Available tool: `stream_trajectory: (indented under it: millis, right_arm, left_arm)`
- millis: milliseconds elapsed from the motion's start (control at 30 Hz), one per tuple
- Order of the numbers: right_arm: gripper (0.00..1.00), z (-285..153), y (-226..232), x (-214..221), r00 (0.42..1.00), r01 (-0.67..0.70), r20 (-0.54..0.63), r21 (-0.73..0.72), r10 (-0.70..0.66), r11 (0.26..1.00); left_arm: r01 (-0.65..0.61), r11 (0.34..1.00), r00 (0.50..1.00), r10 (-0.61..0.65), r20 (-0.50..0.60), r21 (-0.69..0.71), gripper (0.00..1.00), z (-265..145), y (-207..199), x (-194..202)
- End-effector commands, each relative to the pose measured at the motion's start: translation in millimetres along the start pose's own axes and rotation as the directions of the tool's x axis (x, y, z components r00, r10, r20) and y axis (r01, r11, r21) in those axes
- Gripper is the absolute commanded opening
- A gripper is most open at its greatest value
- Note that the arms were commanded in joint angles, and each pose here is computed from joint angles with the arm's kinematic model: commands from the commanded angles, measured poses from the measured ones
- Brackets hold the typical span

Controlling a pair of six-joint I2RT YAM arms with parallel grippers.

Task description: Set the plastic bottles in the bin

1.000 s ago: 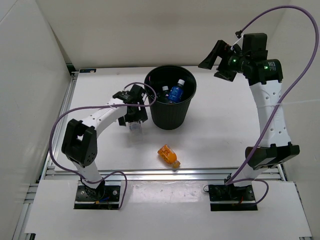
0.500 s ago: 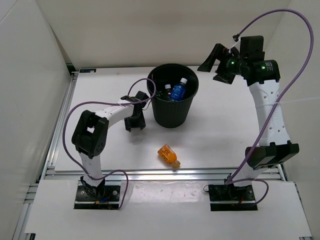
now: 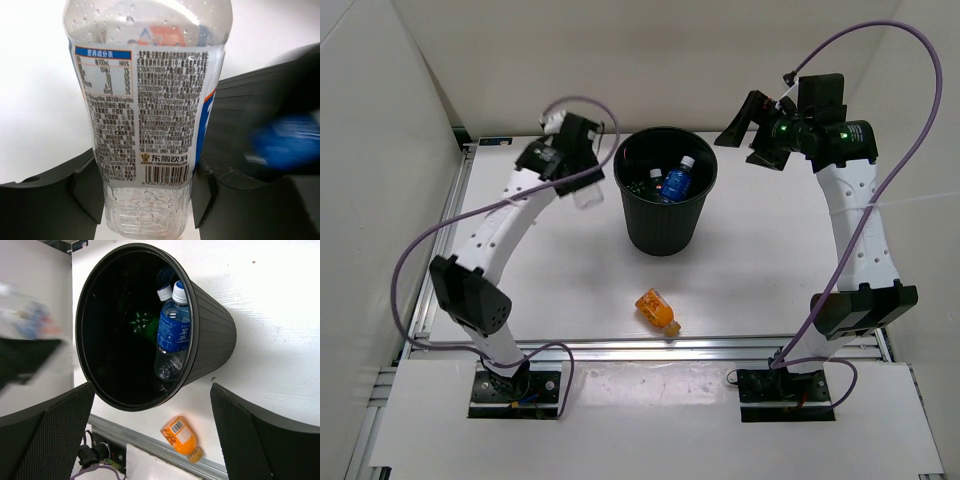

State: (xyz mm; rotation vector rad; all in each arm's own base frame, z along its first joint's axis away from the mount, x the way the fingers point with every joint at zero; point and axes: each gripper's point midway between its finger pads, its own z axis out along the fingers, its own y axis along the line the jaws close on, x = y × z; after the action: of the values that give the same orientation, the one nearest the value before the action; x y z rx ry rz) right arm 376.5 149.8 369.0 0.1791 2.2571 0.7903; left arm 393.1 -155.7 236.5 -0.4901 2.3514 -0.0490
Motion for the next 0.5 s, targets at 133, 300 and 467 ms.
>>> stream_trajectory:
  millis: [133,300,467]
  right_arm:
    - [1.00,-0.3,-0.9,-3.1,1.000,0.004,0.019,0.007,-0.004,1.000]
    - [1.00,0.1,-4.6,0.0,1.000,0.000,0.015,0.020,0.000,1.000]
    - [1.00,-8.1,-6.4,0.1,0.999,0.003,0.038,0.038,-0.005,0.999]
  left_arm:
    - [-0.035,0.897,0.984,-0.046,0.171,0.441,0.53,-105.1,-97.1,-89.3]
    - [-0.096,0.755,0.992,0.128,-0.002,0.648,0.68,-85.3,-151.7,-38.6]
    - [-0.111,0.734,0.948,0.280,-0.150,0.670,0.83,-57.6,-156.7,13.0]
